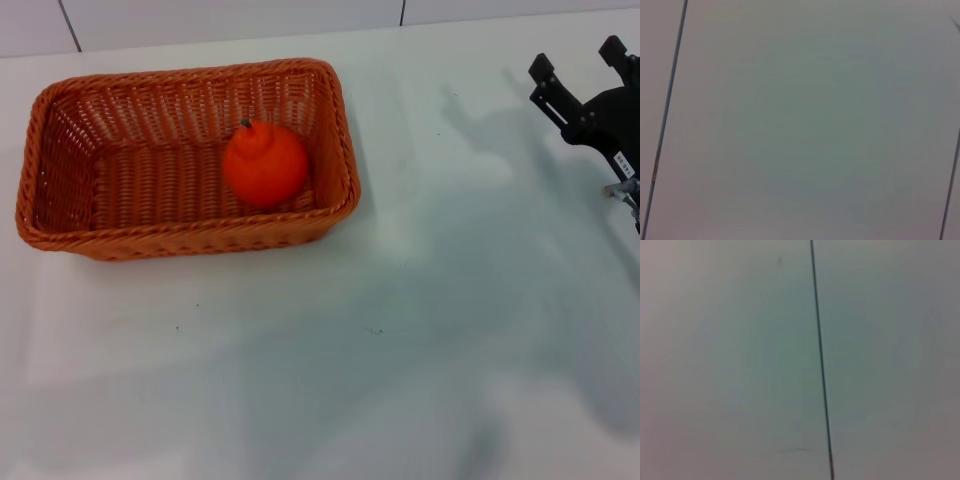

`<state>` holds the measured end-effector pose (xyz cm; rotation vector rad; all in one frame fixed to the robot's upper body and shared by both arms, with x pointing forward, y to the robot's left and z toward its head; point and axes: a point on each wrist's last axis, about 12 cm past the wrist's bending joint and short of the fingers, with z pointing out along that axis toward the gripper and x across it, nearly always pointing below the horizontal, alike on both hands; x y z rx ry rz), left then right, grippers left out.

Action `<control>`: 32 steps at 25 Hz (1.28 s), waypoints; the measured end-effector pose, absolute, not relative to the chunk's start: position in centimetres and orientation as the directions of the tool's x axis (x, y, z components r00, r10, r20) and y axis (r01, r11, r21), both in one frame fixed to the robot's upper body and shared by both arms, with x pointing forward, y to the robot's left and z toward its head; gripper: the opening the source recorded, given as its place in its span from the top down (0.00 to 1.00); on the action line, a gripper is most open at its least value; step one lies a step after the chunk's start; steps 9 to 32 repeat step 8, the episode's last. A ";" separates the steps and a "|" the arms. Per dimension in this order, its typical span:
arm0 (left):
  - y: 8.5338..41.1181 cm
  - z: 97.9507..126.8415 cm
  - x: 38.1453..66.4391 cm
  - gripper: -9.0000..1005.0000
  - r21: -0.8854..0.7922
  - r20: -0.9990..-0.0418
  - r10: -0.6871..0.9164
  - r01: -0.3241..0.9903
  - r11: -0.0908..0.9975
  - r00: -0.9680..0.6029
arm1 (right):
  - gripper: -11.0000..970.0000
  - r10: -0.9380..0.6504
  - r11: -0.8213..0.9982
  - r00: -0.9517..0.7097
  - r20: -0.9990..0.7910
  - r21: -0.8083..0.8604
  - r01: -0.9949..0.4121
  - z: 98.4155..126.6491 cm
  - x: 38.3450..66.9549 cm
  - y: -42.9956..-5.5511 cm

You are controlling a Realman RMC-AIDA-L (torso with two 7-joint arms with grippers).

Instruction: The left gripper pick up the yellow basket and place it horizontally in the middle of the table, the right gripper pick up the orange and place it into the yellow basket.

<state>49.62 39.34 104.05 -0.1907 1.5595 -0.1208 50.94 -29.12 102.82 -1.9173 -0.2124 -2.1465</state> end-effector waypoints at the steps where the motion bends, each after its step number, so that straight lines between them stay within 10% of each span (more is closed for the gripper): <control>1: 39.3 104.1 49.7 0.12 -0.197 -0.980 -0.197 -0.042 0.979 0.010 | 0.03 -0.094 -0.956 -0.103 0.990 -0.061 0.288 102.9 50.9 -29.1; 32: 39.1 104.1 49.8 0.12 -0.190 -0.982 -0.190 -0.035 0.981 0.013 | 0.03 -0.124 -0.949 -0.089 0.988 -0.092 0.301 102.6 50.6 -29.0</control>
